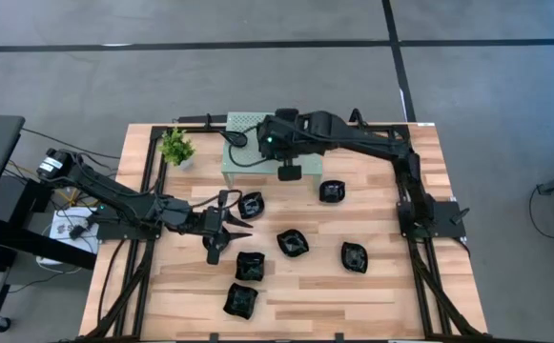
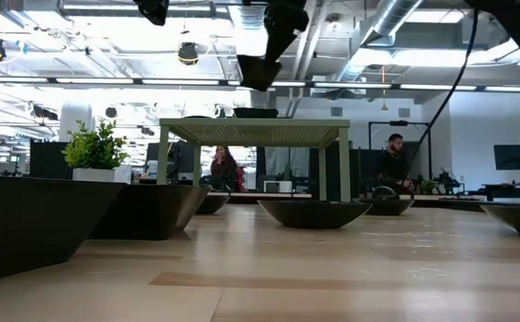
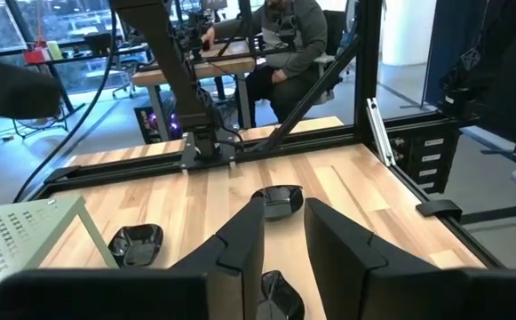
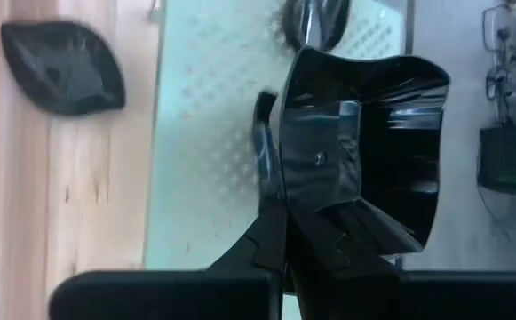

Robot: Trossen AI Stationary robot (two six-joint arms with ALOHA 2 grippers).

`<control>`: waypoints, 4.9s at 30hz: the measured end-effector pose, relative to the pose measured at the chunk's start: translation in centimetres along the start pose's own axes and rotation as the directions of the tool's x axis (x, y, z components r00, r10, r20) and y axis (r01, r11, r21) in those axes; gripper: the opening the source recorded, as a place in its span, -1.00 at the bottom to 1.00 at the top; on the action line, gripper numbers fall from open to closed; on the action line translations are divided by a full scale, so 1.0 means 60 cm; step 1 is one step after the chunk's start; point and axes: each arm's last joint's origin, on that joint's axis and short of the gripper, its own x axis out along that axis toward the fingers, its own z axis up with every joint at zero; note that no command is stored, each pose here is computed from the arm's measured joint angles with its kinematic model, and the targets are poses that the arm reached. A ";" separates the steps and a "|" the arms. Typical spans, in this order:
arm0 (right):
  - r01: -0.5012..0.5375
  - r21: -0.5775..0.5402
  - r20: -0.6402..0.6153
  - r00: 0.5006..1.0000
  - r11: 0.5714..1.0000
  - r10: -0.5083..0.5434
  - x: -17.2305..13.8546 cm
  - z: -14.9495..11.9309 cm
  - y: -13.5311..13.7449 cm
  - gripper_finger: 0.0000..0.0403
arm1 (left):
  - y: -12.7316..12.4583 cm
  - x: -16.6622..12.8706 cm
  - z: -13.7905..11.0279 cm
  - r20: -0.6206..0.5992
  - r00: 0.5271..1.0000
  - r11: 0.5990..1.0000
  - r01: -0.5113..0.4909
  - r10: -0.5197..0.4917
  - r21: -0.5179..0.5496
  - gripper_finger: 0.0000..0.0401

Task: Pick & Place Mini shaped plates
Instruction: Stack the distorted square plate on top of the other distorted square plate on the shelf

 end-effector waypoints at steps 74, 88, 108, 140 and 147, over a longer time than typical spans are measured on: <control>-0.220 -0.019 0.117 0.968 0.975 0.221 -0.233 -0.017 0.266 -0.57 | -0.018 -0.002 -0.004 -0.005 0.971 0.964 0.237 -0.239 -0.121 -0.57; -0.274 0.119 0.249 0.939 0.954 0.238 -0.088 -0.233 0.333 -0.57 | -0.035 0.072 -0.012 -0.177 0.967 0.978 0.159 -0.182 -0.134 -0.57; -0.371 0.298 0.651 0.752 0.879 0.097 -0.079 -0.366 0.272 -0.57 | -0.135 0.132 -0.128 -0.696 0.632 0.903 0.013 -0.340 -0.429 -0.57; -0.311 0.220 0.649 0.754 0.925 0.099 -0.077 -0.363 0.274 -0.57 | -0.150 0.122 -0.162 -0.739 0.632 0.943 -0.038 -0.234 -0.331 -0.27; -0.311 0.221 0.649 0.754 0.924 0.099 -0.077 -0.363 0.274 -0.57 | -0.148 0.123 -0.162 -0.739 0.635 0.957 0.001 -0.224 -0.289 -0.81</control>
